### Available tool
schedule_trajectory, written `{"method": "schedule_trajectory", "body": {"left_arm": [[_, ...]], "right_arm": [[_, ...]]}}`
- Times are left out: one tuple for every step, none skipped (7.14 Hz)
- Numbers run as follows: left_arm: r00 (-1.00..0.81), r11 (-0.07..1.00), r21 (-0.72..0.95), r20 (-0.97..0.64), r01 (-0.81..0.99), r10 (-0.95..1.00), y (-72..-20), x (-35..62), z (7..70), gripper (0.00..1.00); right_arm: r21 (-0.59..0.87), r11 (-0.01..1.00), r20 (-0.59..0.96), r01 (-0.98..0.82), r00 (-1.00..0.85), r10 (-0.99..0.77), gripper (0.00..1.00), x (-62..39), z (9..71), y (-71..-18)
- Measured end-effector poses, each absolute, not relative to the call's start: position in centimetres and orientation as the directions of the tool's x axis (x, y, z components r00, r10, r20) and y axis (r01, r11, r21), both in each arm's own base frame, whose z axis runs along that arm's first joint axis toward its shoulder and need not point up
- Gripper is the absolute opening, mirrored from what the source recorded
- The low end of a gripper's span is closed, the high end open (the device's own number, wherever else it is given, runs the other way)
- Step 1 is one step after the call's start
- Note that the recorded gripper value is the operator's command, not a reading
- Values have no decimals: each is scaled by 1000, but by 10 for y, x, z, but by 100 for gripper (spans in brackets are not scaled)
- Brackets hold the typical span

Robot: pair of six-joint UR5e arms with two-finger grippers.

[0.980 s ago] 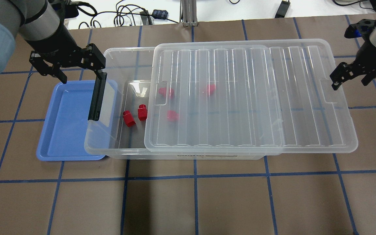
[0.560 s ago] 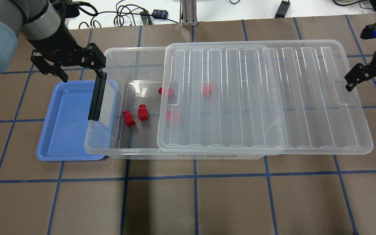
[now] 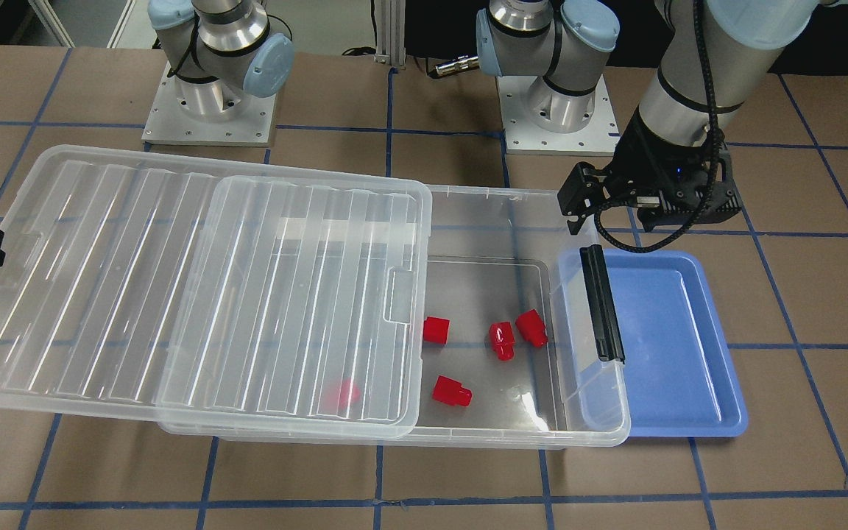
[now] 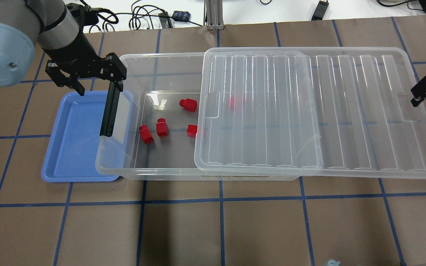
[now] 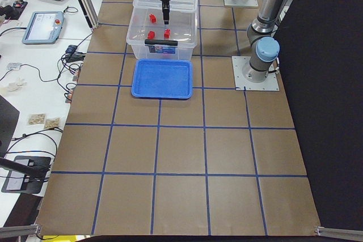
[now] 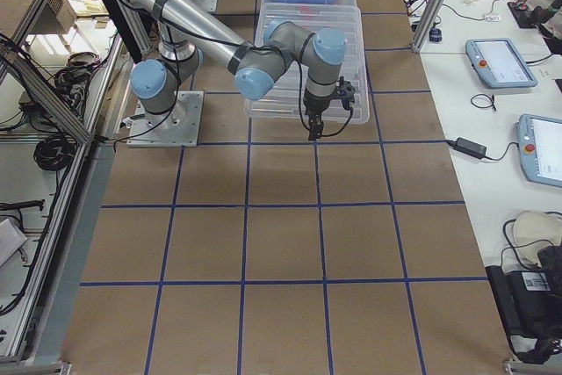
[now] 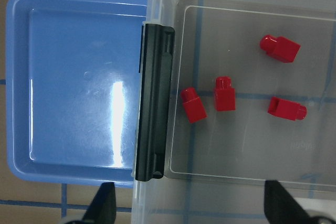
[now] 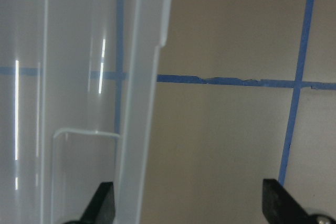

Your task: Place red block in blue tray from box

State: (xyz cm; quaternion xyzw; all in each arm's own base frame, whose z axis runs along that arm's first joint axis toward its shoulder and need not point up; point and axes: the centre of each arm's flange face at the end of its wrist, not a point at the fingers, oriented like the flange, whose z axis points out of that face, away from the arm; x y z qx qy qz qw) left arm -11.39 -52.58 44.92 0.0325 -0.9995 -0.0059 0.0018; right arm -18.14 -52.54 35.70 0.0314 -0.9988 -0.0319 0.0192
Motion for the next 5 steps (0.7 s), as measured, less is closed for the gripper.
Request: {"method": "schedule_trajectory", "body": {"left_arm": [[-999,999,25,3,-49,-49,-529,-126,438,100],[-999,999,27,3,-38,-39,-531,-140,425,96],[-999,999,20,4,-39,-39,-533,-149,406,93],[-999,999,11,5,-41,-41,-534,-154,382,89],[-999,999,7,6,-40,-40,-533,-156,359,83]], "right_arm": [[65,996,36,-61,-997,-63,100,-184,357,-525],[64,996,37,-60,-997,-63,100,-184,358,-524],[62,996,39,-59,-997,-61,100,-184,361,-524],[50,997,44,-59,-997,-61,100,-184,368,-526],[38,997,49,-61,-997,-63,100,-184,381,-531]]}}
